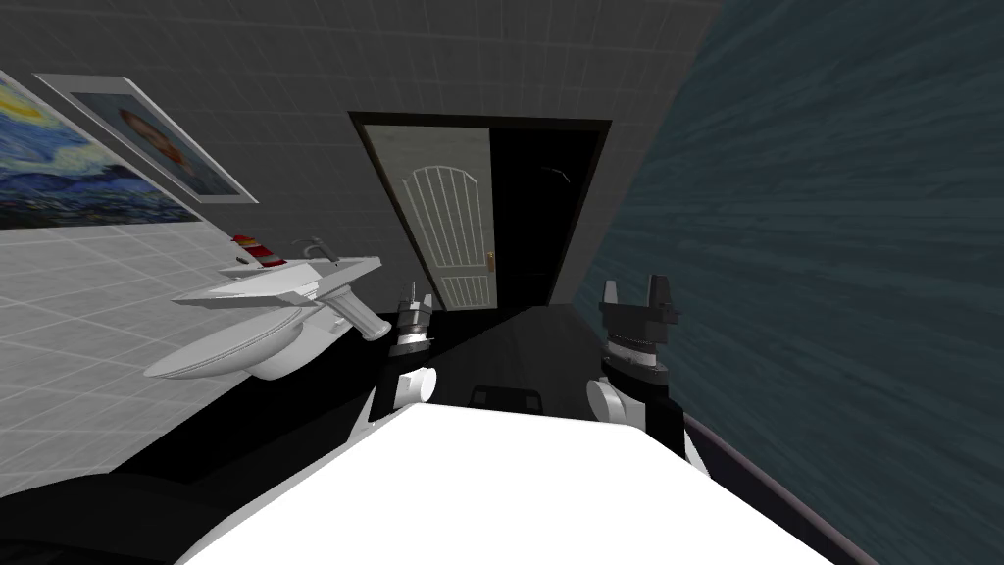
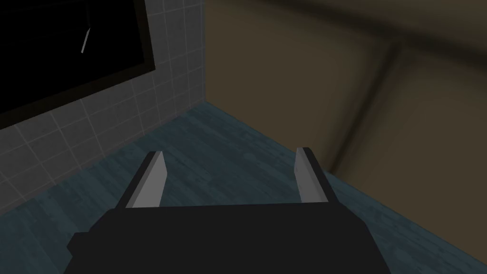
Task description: Pull the door open
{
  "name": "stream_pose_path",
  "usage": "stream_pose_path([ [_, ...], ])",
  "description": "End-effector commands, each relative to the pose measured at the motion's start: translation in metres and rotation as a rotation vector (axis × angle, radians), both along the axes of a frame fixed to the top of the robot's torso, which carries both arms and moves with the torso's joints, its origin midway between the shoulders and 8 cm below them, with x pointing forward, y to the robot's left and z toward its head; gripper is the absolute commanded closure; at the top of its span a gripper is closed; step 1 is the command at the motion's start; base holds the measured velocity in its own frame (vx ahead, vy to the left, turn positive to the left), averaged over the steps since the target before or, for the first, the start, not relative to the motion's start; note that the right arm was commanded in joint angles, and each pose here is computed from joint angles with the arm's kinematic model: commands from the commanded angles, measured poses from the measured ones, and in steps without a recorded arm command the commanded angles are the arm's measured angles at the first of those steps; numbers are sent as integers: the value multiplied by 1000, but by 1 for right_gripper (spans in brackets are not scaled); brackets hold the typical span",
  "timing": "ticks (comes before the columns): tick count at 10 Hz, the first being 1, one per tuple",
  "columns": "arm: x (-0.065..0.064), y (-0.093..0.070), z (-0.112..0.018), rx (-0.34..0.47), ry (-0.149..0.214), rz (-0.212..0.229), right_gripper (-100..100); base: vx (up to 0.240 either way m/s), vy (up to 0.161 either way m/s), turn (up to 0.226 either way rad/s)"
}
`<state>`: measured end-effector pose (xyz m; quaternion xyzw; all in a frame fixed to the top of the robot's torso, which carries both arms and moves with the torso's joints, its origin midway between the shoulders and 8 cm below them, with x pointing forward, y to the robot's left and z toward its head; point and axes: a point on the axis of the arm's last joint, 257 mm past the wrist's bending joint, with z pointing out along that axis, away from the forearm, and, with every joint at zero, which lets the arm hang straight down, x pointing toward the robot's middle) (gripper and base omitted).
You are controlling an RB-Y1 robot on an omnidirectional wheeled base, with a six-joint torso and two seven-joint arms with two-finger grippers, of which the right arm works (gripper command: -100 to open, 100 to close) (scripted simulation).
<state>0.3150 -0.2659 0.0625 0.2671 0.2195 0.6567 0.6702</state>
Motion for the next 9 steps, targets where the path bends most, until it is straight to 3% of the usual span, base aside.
stream_pose_path([
  [1, 9, 1, -11, -13, 30, 7, -100, 104, 23, 49],
  [9, 51, -2, -72, -59, 192, 26, -100, 174, 71, 42],
])
